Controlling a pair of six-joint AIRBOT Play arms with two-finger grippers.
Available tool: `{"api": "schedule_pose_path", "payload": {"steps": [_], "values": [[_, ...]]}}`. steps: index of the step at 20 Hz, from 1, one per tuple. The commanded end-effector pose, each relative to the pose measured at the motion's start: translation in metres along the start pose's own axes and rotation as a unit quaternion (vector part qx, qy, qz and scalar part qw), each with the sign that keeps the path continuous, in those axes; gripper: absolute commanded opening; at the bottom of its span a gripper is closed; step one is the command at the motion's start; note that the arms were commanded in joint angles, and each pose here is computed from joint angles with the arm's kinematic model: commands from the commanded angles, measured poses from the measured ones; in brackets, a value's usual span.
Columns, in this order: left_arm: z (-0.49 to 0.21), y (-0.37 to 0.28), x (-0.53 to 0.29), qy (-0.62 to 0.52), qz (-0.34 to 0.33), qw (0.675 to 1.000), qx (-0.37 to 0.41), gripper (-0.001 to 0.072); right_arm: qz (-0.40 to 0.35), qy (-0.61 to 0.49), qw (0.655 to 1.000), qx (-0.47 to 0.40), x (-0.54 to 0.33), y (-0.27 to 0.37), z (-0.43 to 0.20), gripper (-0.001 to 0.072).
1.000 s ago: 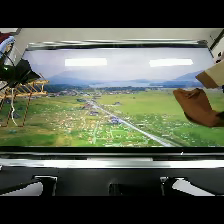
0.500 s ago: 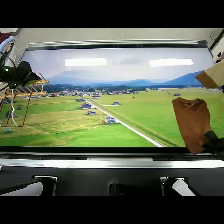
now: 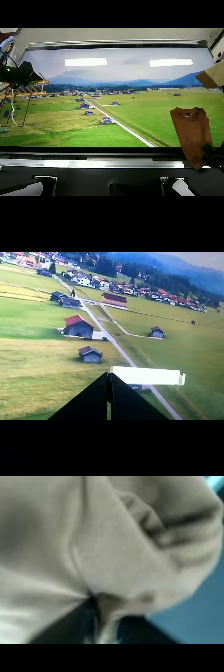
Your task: Fold the clothes and pants, and hang the long-sleeved shirts on hangers.
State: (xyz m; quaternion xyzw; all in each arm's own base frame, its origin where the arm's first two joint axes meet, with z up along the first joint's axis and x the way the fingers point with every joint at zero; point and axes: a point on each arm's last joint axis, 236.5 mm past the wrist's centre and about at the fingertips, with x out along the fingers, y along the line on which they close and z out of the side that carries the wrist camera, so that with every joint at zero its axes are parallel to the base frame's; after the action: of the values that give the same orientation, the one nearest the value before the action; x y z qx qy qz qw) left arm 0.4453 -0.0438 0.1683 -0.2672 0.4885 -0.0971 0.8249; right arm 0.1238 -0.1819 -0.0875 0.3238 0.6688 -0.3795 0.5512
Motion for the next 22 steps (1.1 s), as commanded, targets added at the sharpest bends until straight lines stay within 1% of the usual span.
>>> {"api": "schedule_pose_path", "payload": {"steps": [1, 2, 3, 4, 5, 6, 7, 8, 9, 11, 12, 14, 16, 18, 19, 20, 21, 22], "values": [[-0.002, -0.004, 0.002, 0.003, -0.002, 1.0, 0.004, 0.0019, -0.014, -0.016, 1.0, 0.021, -0.005, -0.009, 0.002, 0.0517], [-0.002, -0.004, 0.002, 0.003, -0.002, 1.0, 0.004, 0.0019, 0.021, -0.039, 0.999, 0.029, -0.015, 0.005, 0.009, 0.0696], [-0.002, -0.004, 0.002, 0.003, -0.002, 1.0, 0.004, 0.0019, 0.07, -0.077, 0.994, 0.039, -0.032, 0.024, 0.02, 0.0661], [-0.002, -0.004, 0.002, 0.003, -0.001, 1.0, 0.004, 0.002, 0.125, -0.125, 0.983, 0.043, -0.055, 0.044, 0.034, 0.0659], [-0.002, -0.004, 0.002, 0.003, -0.001, 1.0, 0.005, 0.0022, 0.192, -0.188, 0.962, 0.041, -0.092, 0.068, 0.051, 0.0658], [-0.002, -0.003, 0.002, 0.002, 0.001, 1.0, 0.005, 0.0042, 0.262, -0.248, 0.932, 0.032, -0.135, 0.091, 0.063, 0.0618], [-0.002, 0.0, 0.002, 0.002, 0.006, 1.0, 0.006, 0.006, 0.337, -0.307, 0.89, 0.01, -0.186, 0.115, 0.067, 0.0527], [-0.001, 0.004, 0.002, 0.001, 0.015, 1.0, 0.008, 0.006, 0.389, -0.345, 0.854, -0.018, -0.227, 0.135, 0.062, 0.0526], [0.0, 0.011, 0.002, -0.001, 0.029, 1.0, 0.011, 0.006, 0.416, -0.363, 0.832, -0.053, -0.255, 0.154, 0.05, 0.0526], [0.002, 0.025, 0.0, -0.004, 0.058, 0.998, 0.017, 0.0059, 0.424, -0.353, 0.824, -0.13, -0.265, 0.193, 0.02, 0.0526], [0.002, 0.029, 0.0, -0.005, 0.068, 0.998, 0.019, 0.006, 0.413, -0.336, 0.83, -0.165, -0.255, 0.208, 0.005, 0.0526], [0.002, 0.029, 0.0, -0.005, 0.068, 0.997, 0.018, 0.0059, 0.388, -0.3, 0.846, -0.21, -0.231, 0.232, -0.018, 0.0527], [-0.001, 0.027, 0.002, 0.001, 0.067, 0.998, 0.021, 0.006, 0.385, -0.27, 0.837, -0.282, -0.215, 0.264, -0.05, 0.0526], [-0.009, 0.026, 0.008, 0.015, 0.068, 0.997, 0.025, 0.006, 0.367, -0.223, 0.819, -0.38, -0.189, 0.294, -0.099, 0.0523], [-0.017, 0.027, 0.014, 0.029, 0.071, 0.996, 0.034, 0.0059, 0.351, -0.201, 0.812, -0.421, -0.173, 0.303, -0.121, 0.0503], [-0.028, 0.032, 0.021, 0.049, 0.081, 0.994, 0.047, 0.0059, 0.327, -0.185, 0.805, -0.458, -0.156, 0.308, -0.136, 0.0402], [-0.043, 0.04, 0.03, 0.076, 0.099, 0.99, 0.063, 0.0058, 0.299, -0.178, 0.804, -0.482, -0.14, 0.311, -0.143, 0.0324], [-0.06, 0.051, 0.039, 0.104, 0.123, 0.984, 0.079, 0.0058, 0.281, -0.17, 0.81, -0.487, -0.128, 0.312, -0.146, 0.0232]]}}
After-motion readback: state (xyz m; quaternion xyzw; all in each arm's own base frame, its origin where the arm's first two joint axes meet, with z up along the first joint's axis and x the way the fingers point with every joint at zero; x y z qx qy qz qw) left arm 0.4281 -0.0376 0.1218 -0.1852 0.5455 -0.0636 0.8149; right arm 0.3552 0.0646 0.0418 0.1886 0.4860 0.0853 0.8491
